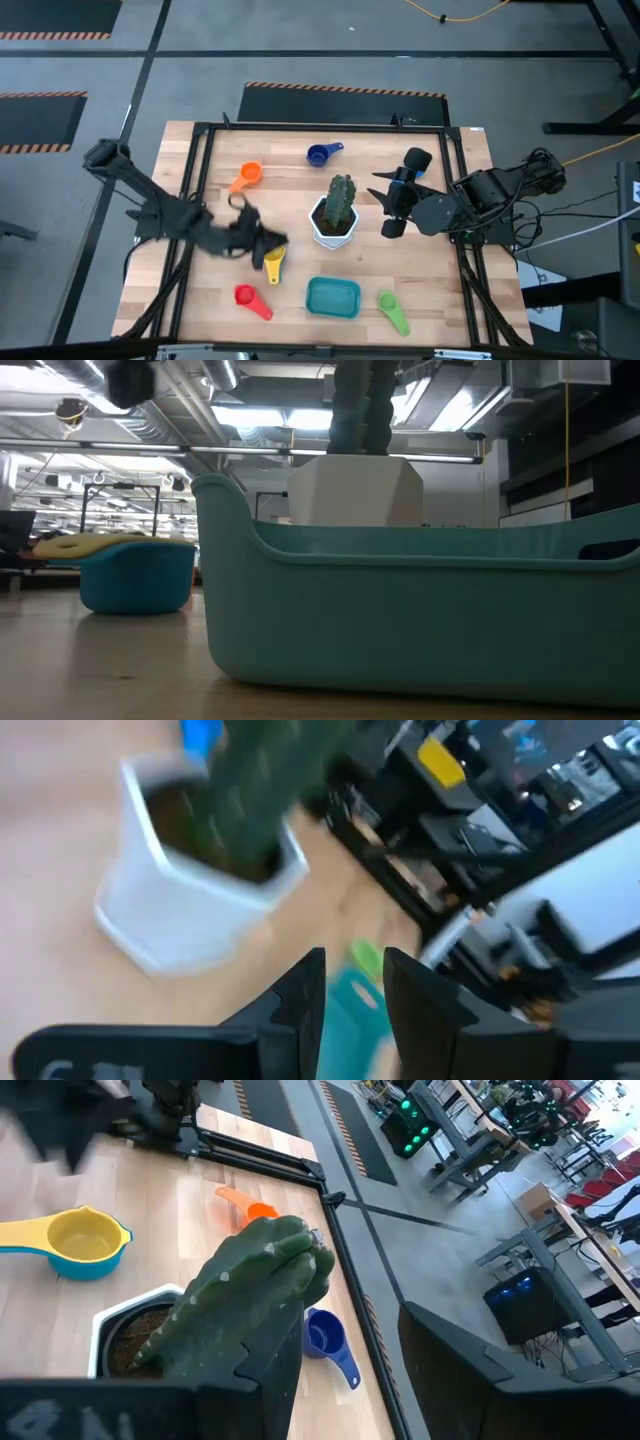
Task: Nest measuring cups in basket
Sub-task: Stack the dark blue measuring cup on top of the yellow measuring cup
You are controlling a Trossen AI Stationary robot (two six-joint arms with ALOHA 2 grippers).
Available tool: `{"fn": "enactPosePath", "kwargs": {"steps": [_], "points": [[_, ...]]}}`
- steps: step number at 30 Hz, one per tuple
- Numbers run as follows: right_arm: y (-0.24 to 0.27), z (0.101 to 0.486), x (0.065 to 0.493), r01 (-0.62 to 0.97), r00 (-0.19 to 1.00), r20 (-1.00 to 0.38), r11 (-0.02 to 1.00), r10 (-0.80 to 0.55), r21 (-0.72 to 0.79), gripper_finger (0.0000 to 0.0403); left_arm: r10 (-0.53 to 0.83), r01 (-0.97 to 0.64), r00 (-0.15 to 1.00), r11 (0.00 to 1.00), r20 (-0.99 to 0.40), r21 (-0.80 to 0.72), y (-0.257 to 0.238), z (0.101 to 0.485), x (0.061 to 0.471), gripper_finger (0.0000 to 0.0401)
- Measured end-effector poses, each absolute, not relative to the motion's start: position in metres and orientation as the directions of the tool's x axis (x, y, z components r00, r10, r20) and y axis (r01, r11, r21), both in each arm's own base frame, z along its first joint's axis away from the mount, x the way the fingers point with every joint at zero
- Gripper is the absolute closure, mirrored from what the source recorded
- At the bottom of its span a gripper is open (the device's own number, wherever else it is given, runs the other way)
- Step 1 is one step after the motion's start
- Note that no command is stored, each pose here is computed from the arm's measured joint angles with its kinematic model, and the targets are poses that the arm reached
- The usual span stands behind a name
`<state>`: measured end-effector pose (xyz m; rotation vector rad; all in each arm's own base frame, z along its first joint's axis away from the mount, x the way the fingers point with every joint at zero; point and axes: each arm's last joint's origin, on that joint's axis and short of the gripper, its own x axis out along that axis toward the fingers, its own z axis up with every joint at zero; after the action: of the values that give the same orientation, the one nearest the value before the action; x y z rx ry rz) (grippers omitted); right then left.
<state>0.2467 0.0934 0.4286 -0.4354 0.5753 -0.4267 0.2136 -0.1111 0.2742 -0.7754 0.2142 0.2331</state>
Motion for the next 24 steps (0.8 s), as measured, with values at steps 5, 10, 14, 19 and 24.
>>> {"fn": "enactPosePath", "kwargs": {"steps": [5, 10, 14, 19, 24], "points": [[0.093, 0.429, 0.247, 0.262, 0.757, -0.423, 0.825, -0.498, -0.501, 0.0232, 0.249, -0.335, 0.941, 0.784, -0.229, -0.522, -0.053, 0.298, 0.207, 0.0305], [0.087, 0.429, 0.249, 0.282, 0.745, -0.423, 0.818, -0.516, -0.501, 0.0232, 0.384, -0.427, 0.904, 0.812, -0.186, -0.399, -0.004, 0.309, 0.203, 0.0305], [0.077, 0.429, 0.252, 0.313, 0.725, -0.423, 0.807, -0.544, -0.501, 0.0232, 0.454, -0.498, 0.867, 0.781, -0.206, -0.377, 0.031, 0.307, 0.203, 0.0305], [0.063, 0.428, 0.256, 0.355, 0.693, -0.424, 0.788, -0.583, -0.503, 0.0232, 0.481, -0.55, 0.835, 0.745, -0.267, -0.378, 0.072, 0.296, 0.207, 0.0305], [0.051, 0.428, 0.259, 0.359, 0.68, -0.451, 0.799, -0.577, -0.482, 0.0232, 0.504, -0.586, 0.81, 0.701, -0.299, -0.407, 0.113, 0.283, 0.208, 0.0305]]}}
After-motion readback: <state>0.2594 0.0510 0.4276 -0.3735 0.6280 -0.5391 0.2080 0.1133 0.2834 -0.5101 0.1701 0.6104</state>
